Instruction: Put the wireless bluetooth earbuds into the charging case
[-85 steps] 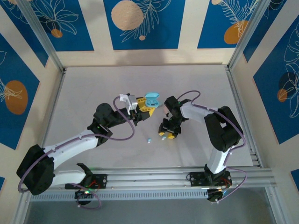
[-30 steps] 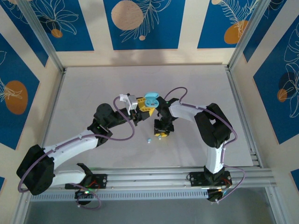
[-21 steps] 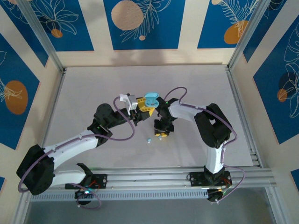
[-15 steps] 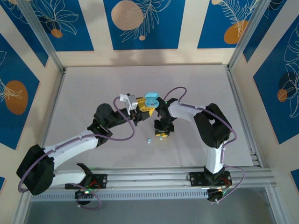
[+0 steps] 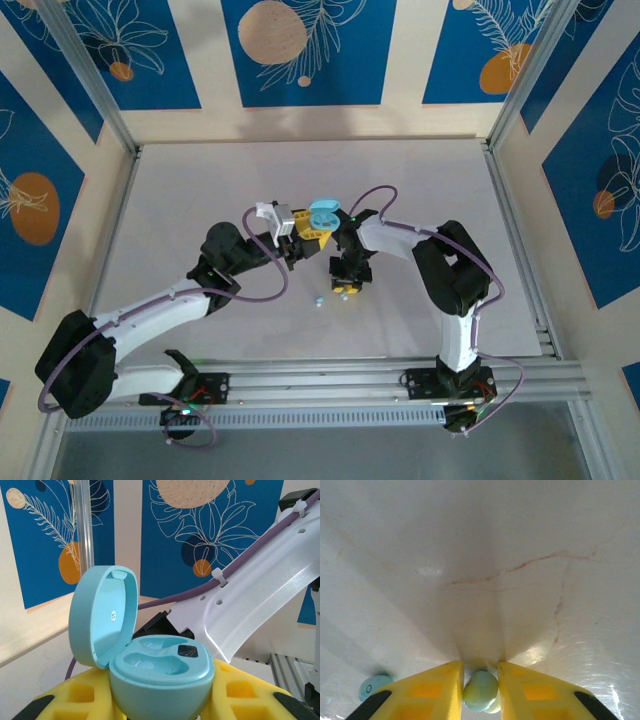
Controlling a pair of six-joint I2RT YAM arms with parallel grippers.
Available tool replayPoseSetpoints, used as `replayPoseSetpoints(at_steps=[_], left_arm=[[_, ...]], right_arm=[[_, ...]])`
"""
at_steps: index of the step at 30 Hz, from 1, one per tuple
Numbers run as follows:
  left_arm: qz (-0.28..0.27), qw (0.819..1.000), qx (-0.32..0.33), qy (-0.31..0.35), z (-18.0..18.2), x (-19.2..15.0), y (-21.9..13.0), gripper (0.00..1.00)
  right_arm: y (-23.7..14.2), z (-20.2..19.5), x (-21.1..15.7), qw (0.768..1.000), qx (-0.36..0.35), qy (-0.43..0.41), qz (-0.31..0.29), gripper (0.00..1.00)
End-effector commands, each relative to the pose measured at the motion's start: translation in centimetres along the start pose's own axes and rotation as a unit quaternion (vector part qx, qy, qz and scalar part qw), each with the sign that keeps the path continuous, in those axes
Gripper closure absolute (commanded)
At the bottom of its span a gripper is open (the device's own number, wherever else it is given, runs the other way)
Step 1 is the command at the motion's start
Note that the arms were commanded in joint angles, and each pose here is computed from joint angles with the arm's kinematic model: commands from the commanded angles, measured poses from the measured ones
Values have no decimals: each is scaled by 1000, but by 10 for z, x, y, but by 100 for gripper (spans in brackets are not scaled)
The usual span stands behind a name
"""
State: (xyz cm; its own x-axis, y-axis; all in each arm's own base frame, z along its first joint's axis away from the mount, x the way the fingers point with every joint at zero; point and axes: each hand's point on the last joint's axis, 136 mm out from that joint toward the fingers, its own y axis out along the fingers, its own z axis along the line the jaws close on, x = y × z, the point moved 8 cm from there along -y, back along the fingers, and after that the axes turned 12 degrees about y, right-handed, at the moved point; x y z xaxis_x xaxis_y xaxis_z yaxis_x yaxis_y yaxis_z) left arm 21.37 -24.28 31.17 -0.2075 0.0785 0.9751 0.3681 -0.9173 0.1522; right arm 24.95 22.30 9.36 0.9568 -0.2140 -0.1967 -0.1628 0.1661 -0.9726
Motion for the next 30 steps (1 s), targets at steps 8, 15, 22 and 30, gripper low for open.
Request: replayPoseSetpoints(at_steps=[8,15,22,30], left_arm=[[-16,999,14,27,-2,7,-6,72],[-10,999,29,32,0,6,-8,72],[13,998,47,37,3,-1,-11,73],[32,997,63,32,10,-13,-13,73]], right_arm=[[-6,-1,-4,1000,2,0,-9,83],[-39,-5,-2,991,133,-23,-4,83],[-97,-15,2,916,393,-81,10,82],[-164,-39,-1,821,550,-154,-4,82]])
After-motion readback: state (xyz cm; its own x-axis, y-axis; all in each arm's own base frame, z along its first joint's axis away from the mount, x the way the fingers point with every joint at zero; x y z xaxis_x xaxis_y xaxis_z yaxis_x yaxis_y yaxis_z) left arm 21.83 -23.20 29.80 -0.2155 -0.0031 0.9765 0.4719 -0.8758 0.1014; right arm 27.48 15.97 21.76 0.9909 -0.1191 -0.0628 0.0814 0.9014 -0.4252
